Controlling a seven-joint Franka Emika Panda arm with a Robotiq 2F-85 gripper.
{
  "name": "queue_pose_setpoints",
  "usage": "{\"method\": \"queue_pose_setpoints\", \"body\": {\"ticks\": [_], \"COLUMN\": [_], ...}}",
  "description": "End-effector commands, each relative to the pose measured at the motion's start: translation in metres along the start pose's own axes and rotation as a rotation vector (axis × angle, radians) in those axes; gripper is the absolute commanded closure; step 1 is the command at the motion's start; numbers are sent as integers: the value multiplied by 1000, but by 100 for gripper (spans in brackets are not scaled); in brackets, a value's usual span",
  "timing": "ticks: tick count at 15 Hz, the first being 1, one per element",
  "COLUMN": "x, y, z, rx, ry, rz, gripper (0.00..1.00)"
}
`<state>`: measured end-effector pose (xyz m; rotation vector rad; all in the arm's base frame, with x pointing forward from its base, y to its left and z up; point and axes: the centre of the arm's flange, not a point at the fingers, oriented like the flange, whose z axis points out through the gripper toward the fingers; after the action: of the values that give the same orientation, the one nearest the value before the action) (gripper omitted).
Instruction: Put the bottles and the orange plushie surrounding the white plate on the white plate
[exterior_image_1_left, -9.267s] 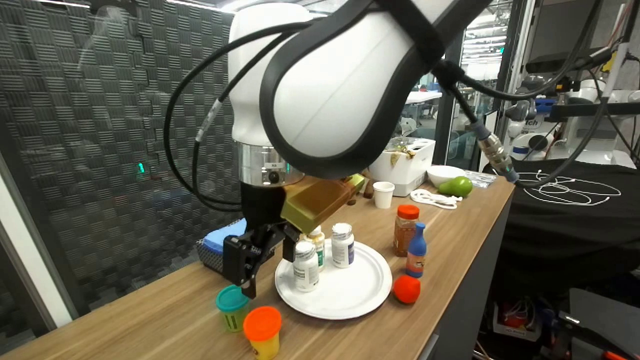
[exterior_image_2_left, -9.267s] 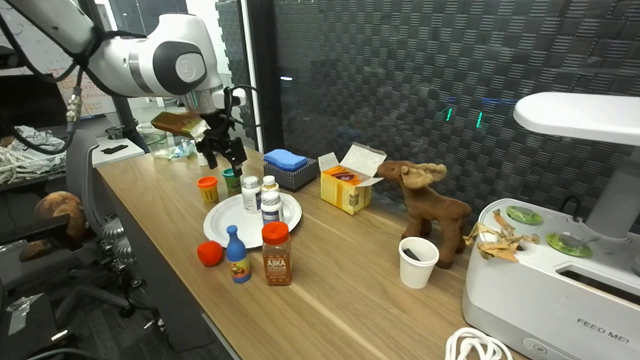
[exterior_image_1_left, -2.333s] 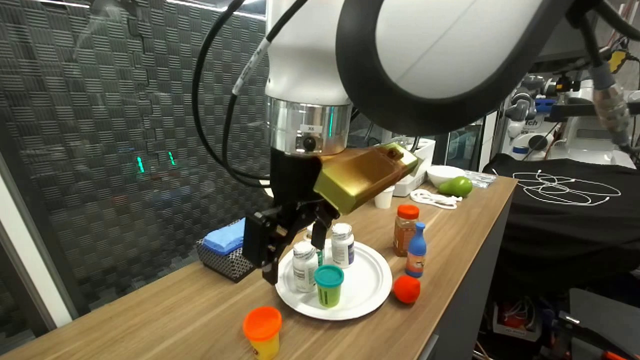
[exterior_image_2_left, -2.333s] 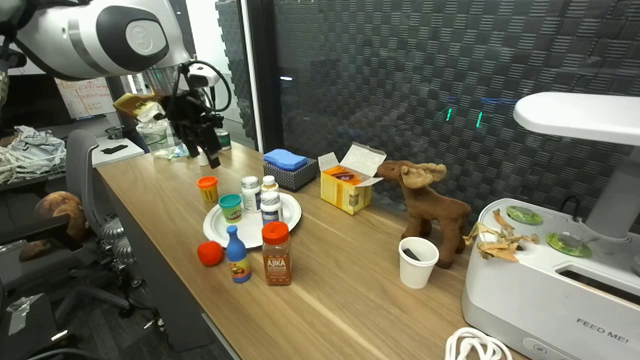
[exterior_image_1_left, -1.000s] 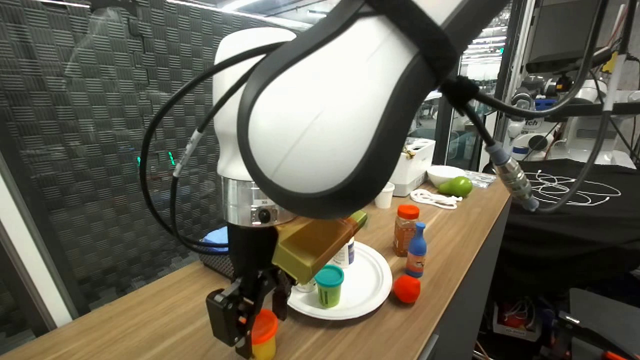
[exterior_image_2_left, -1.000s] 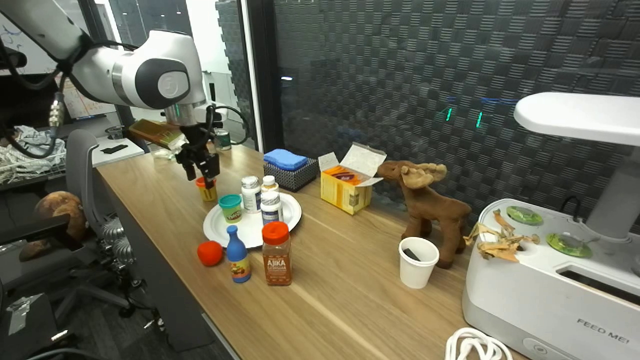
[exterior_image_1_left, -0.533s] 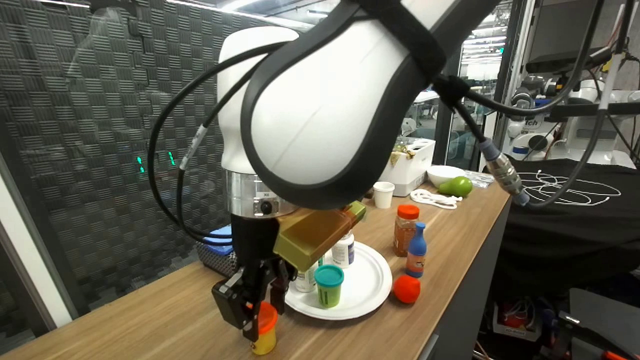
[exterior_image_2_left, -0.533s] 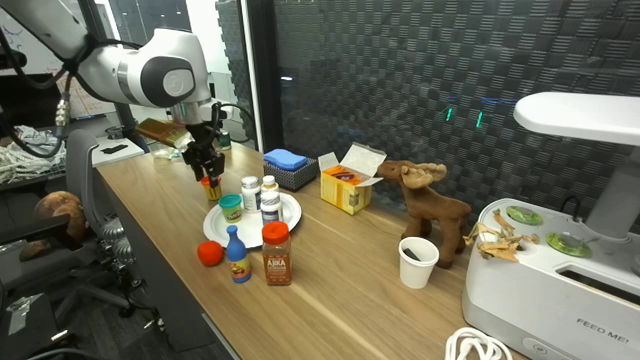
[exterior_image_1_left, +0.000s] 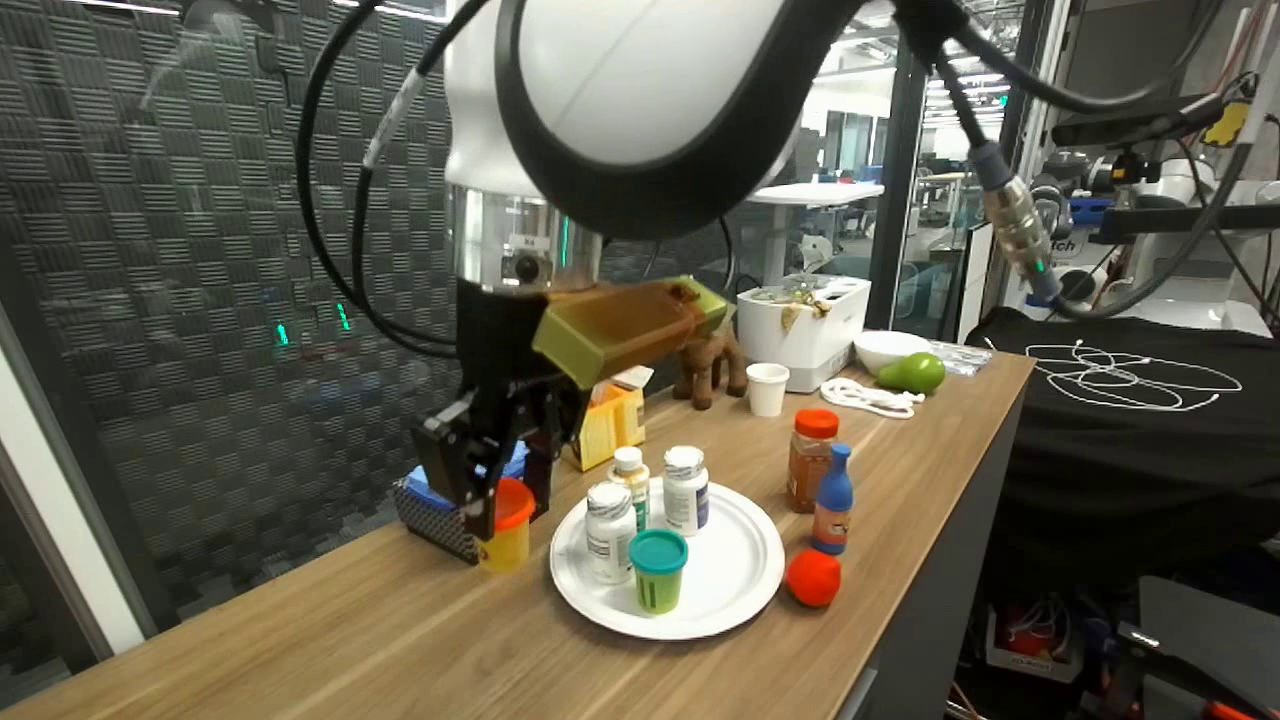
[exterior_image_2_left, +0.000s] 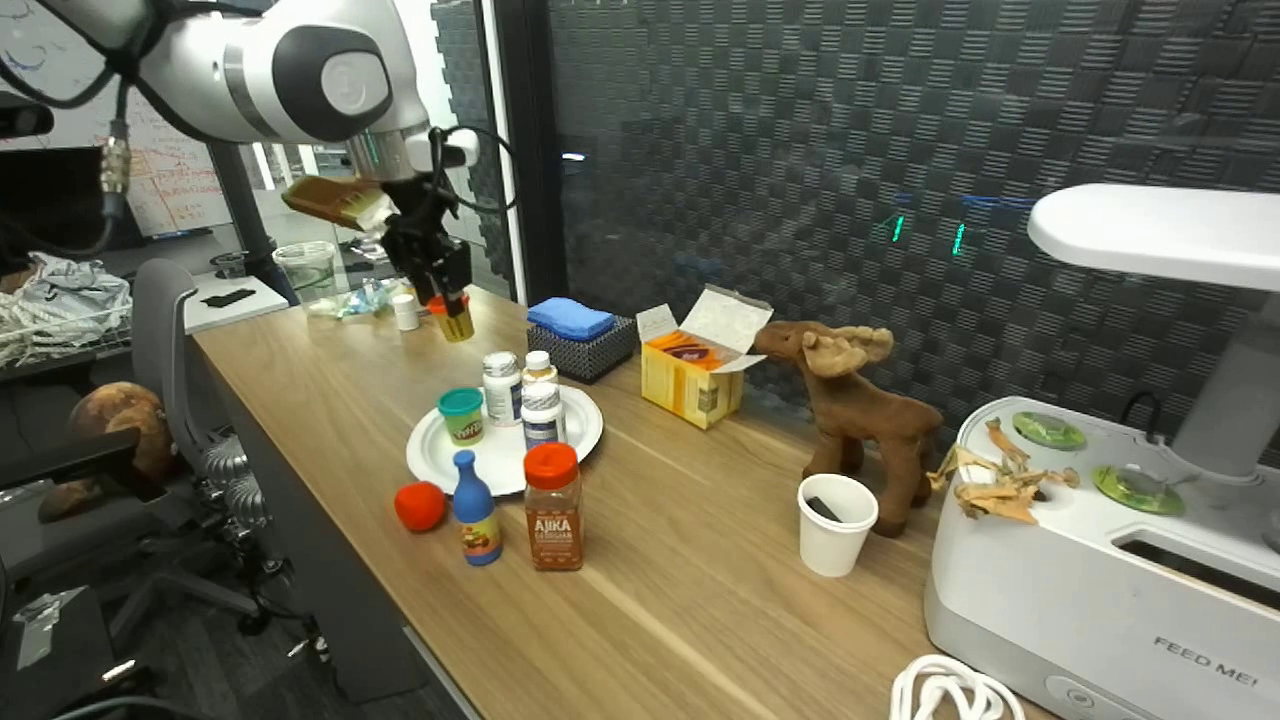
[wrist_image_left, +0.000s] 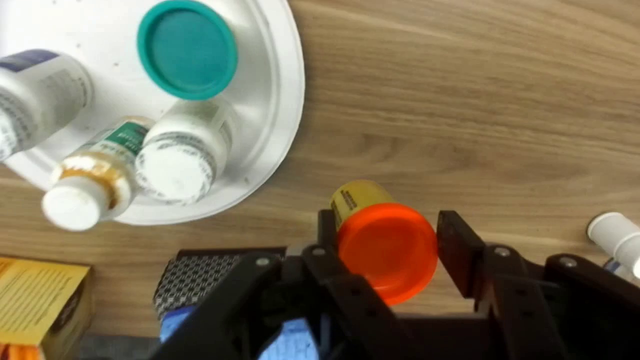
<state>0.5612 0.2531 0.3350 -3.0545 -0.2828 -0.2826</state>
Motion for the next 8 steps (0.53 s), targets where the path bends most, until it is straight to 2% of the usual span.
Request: {"method": "queue_pose_setpoints", "body": {"ticks": [1,8], "x": [-6,-37], "y": [14,62], "z": [-55,-76], "rx": [-79,-149], "ry": [73,87], "rz": [39,178], "gripper": [72,72]}}
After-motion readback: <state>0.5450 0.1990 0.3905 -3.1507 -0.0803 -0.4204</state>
